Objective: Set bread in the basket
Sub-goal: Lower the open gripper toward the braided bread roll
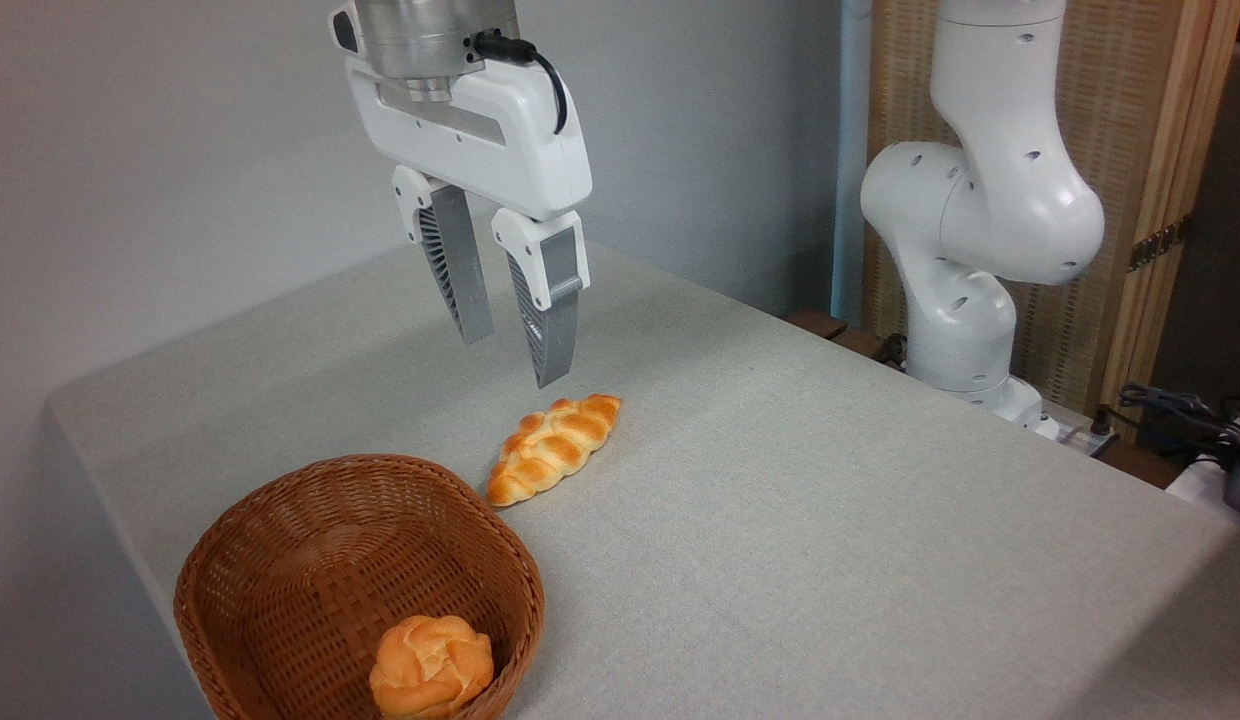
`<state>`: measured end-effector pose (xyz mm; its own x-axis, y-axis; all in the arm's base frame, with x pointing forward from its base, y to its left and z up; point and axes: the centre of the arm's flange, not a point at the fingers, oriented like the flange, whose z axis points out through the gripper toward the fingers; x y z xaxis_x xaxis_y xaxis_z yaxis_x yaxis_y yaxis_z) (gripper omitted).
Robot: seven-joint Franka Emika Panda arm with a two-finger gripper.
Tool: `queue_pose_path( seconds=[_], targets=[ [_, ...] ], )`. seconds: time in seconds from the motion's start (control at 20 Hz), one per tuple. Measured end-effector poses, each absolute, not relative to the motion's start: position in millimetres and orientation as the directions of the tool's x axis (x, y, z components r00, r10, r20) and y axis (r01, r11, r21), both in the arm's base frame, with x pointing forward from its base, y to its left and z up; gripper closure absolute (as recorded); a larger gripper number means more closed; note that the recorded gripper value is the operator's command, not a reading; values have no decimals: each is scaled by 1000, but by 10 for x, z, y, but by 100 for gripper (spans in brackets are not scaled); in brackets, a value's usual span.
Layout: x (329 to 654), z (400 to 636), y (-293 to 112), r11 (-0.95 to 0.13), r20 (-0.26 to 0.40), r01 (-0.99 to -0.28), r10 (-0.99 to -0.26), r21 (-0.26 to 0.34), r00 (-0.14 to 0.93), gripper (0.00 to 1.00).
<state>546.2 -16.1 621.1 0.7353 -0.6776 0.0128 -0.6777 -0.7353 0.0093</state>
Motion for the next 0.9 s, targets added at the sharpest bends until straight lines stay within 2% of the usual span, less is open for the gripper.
queue_pose_path(
  seconds=[0.7,0.9],
  targets=[
    [5452,6176,-173,-734,8,-679,-679,16,734,0],
    [5411,6015,-413,-724,7,-686,-687,70,726,0]
  ],
)
